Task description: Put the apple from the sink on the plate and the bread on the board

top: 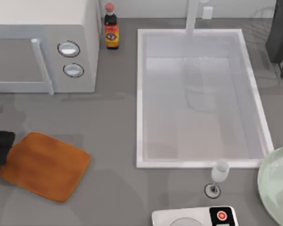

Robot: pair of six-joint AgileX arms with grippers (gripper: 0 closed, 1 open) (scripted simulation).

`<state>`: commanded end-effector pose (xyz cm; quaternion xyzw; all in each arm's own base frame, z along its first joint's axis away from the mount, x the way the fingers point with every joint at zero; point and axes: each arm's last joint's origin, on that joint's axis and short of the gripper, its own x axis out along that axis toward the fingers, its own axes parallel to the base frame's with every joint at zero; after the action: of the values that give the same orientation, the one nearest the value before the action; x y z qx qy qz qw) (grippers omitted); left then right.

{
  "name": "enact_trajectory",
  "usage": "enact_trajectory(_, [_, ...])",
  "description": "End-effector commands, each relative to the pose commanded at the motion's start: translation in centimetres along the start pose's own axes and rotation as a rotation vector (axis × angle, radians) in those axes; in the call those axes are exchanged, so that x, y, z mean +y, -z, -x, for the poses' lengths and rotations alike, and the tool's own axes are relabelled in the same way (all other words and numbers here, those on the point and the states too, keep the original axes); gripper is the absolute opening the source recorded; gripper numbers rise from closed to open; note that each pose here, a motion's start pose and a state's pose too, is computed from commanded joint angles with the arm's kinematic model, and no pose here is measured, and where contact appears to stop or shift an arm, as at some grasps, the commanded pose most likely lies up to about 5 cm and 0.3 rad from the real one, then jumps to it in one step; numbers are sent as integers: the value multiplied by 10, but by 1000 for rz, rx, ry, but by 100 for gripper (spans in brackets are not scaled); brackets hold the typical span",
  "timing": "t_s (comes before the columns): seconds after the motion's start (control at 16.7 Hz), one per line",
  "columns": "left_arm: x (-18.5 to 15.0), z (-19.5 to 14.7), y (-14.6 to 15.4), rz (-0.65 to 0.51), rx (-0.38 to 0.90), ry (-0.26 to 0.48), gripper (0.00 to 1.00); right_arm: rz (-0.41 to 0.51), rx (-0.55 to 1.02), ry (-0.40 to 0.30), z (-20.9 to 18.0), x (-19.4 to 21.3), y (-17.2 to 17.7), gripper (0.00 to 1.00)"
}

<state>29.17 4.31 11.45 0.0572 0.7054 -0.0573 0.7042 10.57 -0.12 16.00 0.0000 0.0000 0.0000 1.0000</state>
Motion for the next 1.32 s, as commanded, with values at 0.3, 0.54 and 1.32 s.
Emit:
enact_trajectory(0.3, [0,0,0,0,0,0,47,0,0,0,0,0,0,100])
enact_trajectory(0.54, [0,0,0,0,0,0,17,0,0,0,0,0,0,100])
enact_trajectory(1.32, [0,9,-2,0,-17,1,0,0,0,0,0,0,0,100])
